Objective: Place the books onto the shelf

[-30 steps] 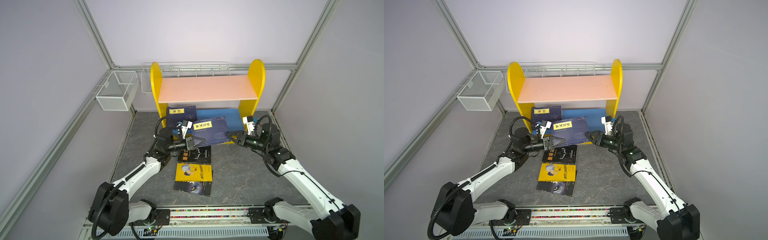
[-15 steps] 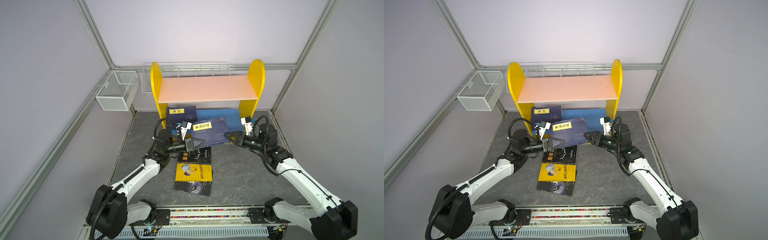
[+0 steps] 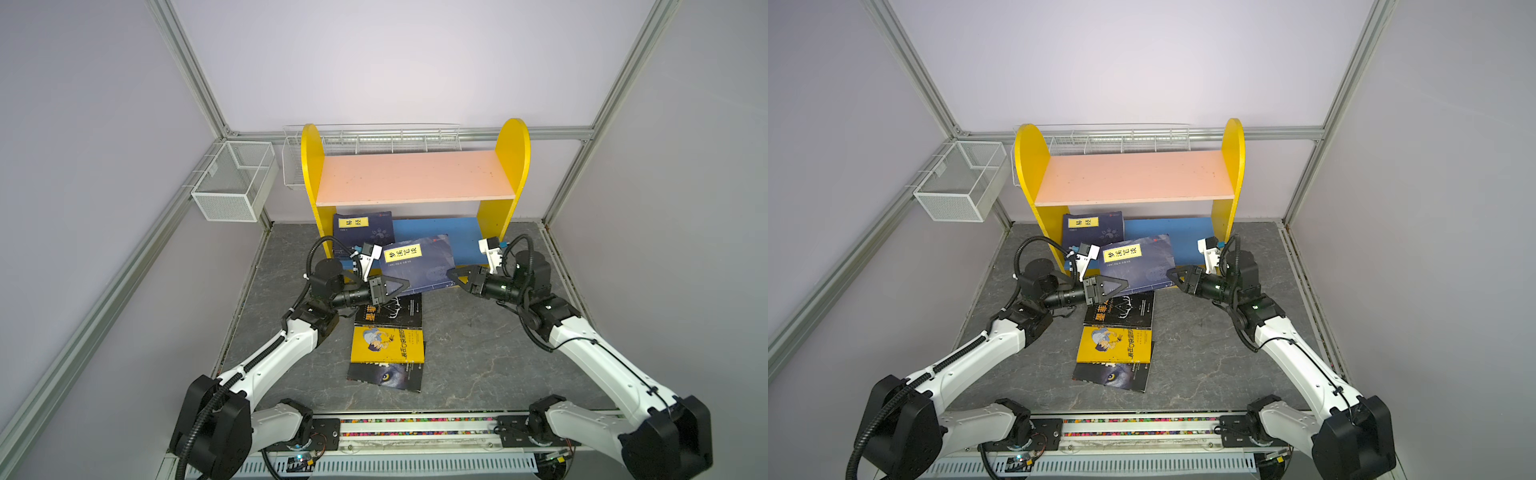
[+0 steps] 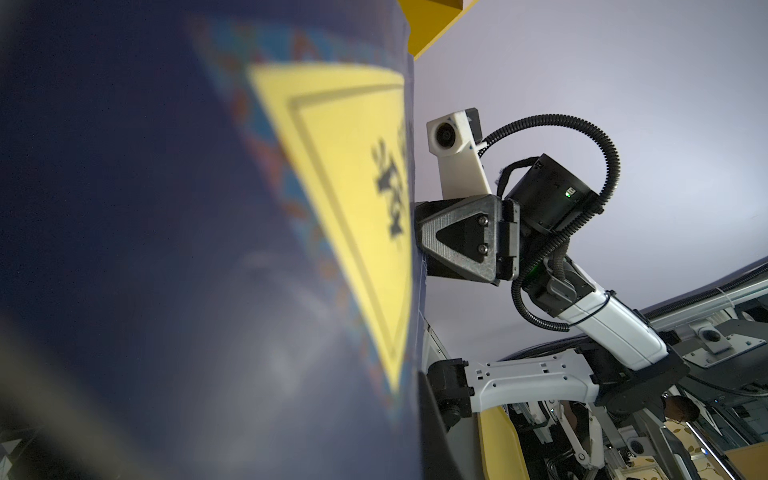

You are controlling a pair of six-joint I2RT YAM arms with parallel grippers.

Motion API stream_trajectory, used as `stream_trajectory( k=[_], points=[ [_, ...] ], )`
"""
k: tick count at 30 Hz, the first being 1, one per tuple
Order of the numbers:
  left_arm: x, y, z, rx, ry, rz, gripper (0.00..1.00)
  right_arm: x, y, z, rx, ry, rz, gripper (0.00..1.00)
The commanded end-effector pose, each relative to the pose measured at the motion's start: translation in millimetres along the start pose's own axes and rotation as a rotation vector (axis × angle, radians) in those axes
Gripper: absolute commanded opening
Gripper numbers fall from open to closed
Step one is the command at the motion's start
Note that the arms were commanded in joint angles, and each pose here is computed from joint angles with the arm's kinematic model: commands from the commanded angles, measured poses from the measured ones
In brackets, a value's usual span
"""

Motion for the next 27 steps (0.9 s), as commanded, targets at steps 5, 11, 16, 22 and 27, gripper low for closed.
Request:
stream_trajectory(
  k=[5, 11, 16, 22, 27],
  points=[
    [6, -2, -14, -0.044, 0.072, -0.025, 0.0, 7, 4, 37, 0.158, -0.032, -0.002, 0.3],
    [7, -5, 4, 0.048, 0.041, -0.056, 0.17, 14, -2, 31, 0.087, -0.064, -0.061, 0.11],
    [36, -36, 33, 0.227, -0.036, -0.282, 0.83, 32, 0, 22, 0.029, -0.057, -0.157, 0.07],
    [52, -147, 79, 0.691, -0.141, -0.71, 0.92, 64, 21, 33, 0.067, -0.08, -0.232, 0.06],
    [19, -234, 86, 1.148, -0.23, -0.851, 0.94, 77, 51, 47, 0.099, -0.102, -0.259, 0.06]
  ],
)
Point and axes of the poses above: each gripper's point midway between its finger pads, its own y axis out along the fingers, its own z axis along the line the jaws close on, x = y × z, the point moved 1 cm from there along -y, back along the fingers, and after that the axes turned 3 degrees about -y, right-handed, at the moved point
